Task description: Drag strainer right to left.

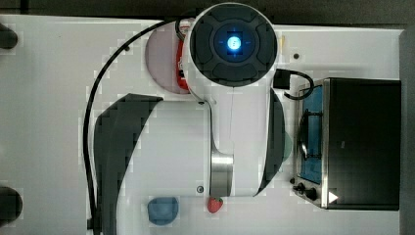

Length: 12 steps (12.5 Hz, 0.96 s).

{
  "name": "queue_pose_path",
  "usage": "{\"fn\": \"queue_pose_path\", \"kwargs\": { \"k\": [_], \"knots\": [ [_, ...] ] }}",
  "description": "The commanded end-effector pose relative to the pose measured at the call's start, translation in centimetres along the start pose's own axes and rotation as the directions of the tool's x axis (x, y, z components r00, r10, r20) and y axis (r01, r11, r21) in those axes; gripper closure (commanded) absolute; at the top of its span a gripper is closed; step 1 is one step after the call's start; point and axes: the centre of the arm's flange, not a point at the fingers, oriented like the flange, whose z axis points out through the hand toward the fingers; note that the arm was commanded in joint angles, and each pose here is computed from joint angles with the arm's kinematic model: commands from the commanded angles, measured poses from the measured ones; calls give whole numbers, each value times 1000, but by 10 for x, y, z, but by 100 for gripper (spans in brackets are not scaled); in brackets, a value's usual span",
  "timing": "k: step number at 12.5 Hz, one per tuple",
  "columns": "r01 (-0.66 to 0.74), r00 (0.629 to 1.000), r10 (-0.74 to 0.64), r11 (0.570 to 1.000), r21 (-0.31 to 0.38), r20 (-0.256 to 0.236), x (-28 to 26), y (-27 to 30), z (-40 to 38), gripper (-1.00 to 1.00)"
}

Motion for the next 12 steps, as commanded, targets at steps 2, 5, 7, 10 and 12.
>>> {"fn": "queue_pose_path", "kwargs": {
  "k": [2, 5, 7, 10, 12],
  "knots": [
    [-54, 998, 54, 999, 1, -25, -94, 155, -83, -82],
    [-51, 998, 51, 999, -10, -19, -88, 146, -69, -100],
    [-51, 999, 51, 998, -28, -7, -77, 133, -45, -100],
    [-75, 997, 75, 995, -61, 12, -56, 107, 10, -100],
    [-140, 989, 143, 986, -94, 25, -40, 90, 55, -100]
  ]
}}
